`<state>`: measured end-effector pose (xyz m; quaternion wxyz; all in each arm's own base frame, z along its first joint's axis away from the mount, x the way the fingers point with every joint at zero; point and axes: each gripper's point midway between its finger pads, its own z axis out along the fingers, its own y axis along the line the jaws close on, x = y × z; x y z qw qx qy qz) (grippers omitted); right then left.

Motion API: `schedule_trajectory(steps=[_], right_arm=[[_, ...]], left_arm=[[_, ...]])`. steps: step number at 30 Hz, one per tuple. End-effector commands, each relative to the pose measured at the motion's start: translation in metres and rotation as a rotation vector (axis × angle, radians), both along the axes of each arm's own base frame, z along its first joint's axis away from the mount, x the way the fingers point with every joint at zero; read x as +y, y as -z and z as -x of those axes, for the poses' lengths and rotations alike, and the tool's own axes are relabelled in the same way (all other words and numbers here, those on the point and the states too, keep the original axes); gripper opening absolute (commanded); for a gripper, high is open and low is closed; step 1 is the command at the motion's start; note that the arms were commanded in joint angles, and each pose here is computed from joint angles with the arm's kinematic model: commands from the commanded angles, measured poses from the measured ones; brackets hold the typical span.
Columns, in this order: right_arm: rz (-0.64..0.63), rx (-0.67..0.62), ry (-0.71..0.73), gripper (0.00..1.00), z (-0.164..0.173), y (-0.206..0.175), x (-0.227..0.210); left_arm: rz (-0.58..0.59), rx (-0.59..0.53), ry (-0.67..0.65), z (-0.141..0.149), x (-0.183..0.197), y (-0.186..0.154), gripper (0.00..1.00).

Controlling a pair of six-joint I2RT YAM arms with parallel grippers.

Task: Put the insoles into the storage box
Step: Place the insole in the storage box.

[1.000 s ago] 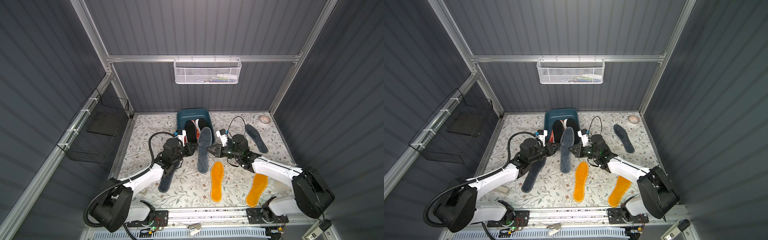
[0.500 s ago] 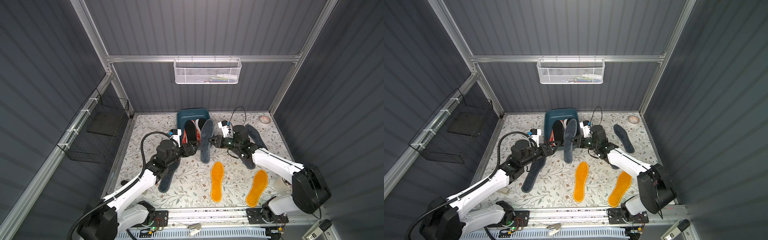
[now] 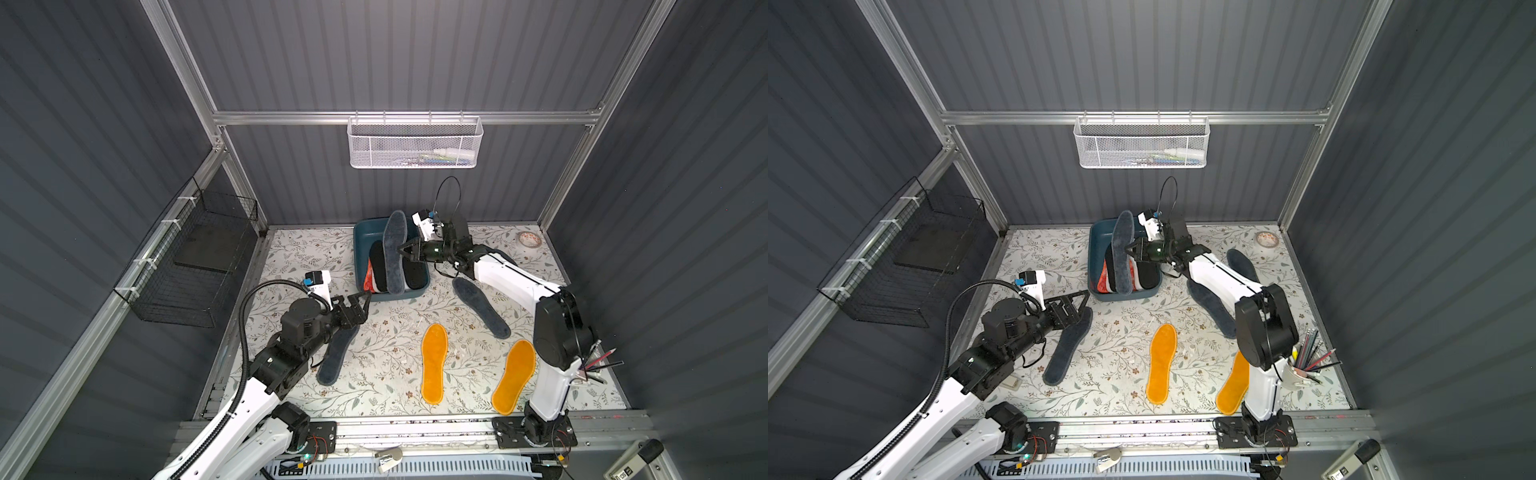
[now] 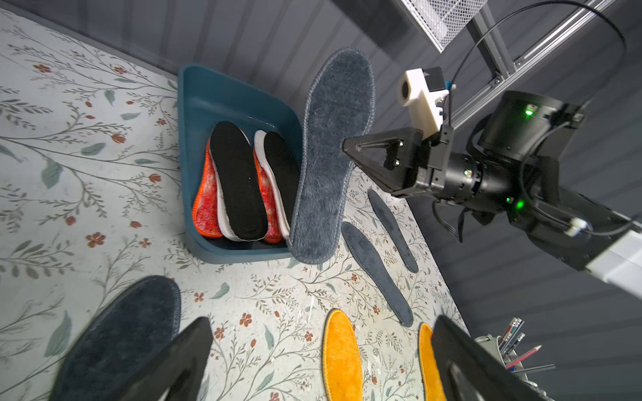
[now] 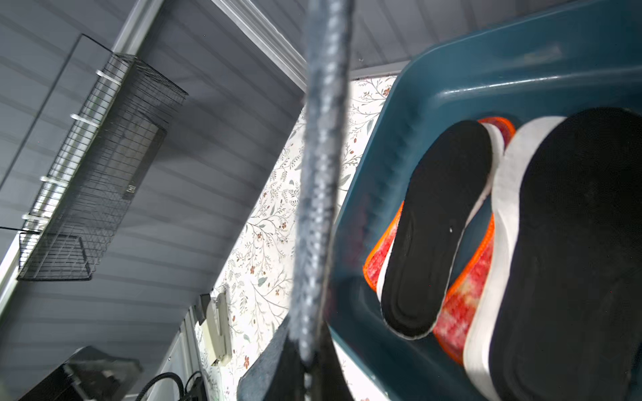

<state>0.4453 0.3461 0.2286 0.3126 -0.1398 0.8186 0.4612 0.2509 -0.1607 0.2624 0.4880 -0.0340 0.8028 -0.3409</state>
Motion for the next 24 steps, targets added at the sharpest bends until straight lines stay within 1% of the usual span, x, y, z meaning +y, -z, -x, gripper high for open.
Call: schedule_trajectory(steps=[1,7,14,18,24], right_arm=[[0.017,0.0,-0.021,0.0,-0.016,0.006,0.003],[0.016,-0.009,-0.035,0.0,-0.044,0.017,0.014],[0.016,0.011,-0.055,0.0,-0.067,0.039,0.028],[0.004,0.057,-0.074,0.0,-0.07,0.055,0.035],[-0.006,0.089,-0.105,0.0,-0.063,0.067,0.043]], left_arm=[[-0.091,0.056,-0.056,0.01,0.021,0.023,1.0],[-0.092,0.056,-0.079,0.018,0.031,0.022,1.0],[-0.115,0.066,-0.062,0.015,0.027,0.022,1.0],[-0.121,0.07,-0.057,0.013,0.025,0.023,1.0],[-0.121,0.072,-0.047,0.01,0.021,0.025,1.0]])
